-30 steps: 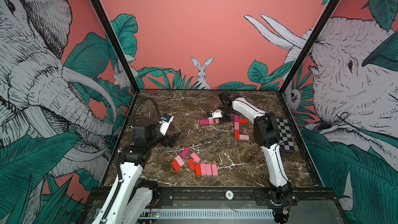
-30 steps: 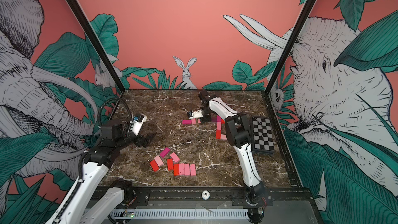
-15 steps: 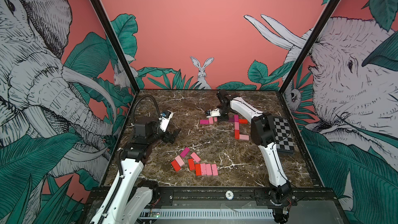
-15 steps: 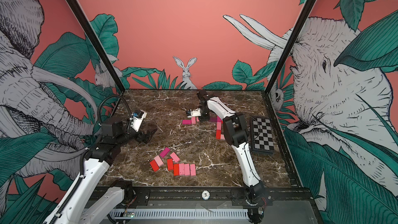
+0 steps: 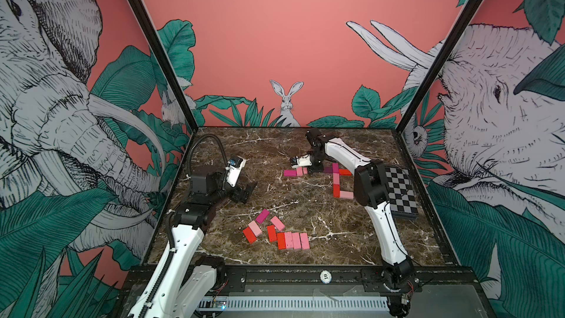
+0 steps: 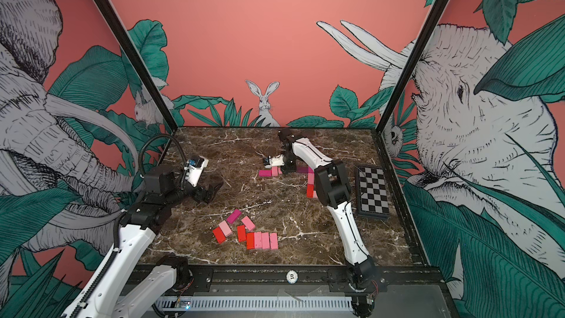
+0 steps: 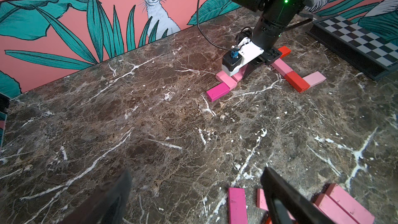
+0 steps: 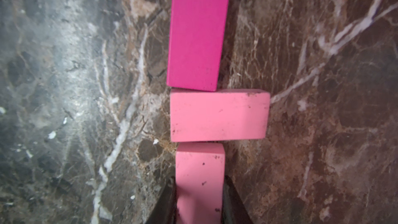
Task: Assemble the letter t with building blocks
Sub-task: Assemble the building block at the center of the board.
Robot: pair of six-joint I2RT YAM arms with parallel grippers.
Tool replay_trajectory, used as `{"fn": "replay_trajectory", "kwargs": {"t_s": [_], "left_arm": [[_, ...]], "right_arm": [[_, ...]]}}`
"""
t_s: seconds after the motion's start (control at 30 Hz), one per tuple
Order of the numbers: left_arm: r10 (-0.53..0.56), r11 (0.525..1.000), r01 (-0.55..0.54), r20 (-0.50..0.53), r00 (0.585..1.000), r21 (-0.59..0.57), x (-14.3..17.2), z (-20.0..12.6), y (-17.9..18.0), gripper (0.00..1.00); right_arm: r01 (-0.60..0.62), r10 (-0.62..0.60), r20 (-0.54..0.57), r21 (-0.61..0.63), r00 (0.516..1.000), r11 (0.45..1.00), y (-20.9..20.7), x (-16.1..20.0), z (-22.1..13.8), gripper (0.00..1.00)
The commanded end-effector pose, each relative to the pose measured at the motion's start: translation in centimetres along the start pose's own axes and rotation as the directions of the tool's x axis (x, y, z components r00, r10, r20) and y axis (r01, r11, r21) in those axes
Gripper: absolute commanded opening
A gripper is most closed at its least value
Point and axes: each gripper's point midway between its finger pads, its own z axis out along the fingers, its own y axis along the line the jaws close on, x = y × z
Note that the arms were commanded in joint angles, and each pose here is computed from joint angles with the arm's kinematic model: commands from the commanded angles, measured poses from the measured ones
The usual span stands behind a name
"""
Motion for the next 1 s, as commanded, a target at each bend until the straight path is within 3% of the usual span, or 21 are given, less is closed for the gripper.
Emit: {"fn": "replay_trajectory", "kwargs": {"t_s": [0.0, 0.97], "left_arm": [[0.015, 1.0, -0.015, 0.044, 0.999, -0.004, -1.5, -0.5, 0.1, 0.96], [0.0, 1.0, 0.0, 0.043, 0.999, 0.001, -1.4, -0.3, 0.1, 0.96]], "right_arm": [[-0.019, 0.019, -0.007, -0.054, 1.0, 0.998, 1.1, -0.1, 1.0, 0.01], [-0.056, 0.052, -0.039, -0.089, 0.998, 0.994, 1.7, 0.4, 2.2, 0.09]]}}
